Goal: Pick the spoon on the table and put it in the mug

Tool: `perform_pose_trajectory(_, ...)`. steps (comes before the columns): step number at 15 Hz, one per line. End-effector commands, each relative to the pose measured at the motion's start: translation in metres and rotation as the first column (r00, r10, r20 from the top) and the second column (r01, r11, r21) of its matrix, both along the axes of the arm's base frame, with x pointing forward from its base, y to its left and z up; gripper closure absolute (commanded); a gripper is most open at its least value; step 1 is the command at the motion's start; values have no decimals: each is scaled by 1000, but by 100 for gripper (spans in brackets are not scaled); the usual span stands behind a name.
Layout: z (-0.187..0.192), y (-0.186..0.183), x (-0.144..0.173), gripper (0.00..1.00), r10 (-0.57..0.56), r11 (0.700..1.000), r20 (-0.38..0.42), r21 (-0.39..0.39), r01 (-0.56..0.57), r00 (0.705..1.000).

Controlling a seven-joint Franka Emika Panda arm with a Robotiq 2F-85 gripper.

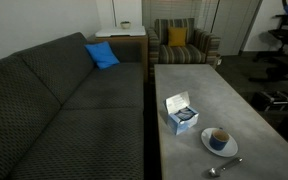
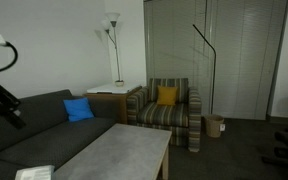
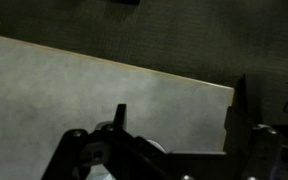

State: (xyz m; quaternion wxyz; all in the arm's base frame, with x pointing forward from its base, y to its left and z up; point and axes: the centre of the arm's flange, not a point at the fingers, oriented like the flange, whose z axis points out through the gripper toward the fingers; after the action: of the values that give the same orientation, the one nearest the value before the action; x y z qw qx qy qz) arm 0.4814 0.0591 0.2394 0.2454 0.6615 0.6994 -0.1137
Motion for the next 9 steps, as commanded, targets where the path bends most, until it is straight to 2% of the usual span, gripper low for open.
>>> perform_pose_trajectory(1,-63,-16,42,0,191,978,40,74,-193,981)
perform_pose_trajectory(4,-109,-15,69,0,325,925,49,192,-328,944)
perform_pose_trajectory(5,-124,-12,79,0,360,905,30,231,-357,933)
perform_pose_trajectory(6,-92,-11,44,0,286,940,40,181,-288,958)
perform_pose_trajectory(9,-128,-9,59,0,330,918,27,225,-327,944)
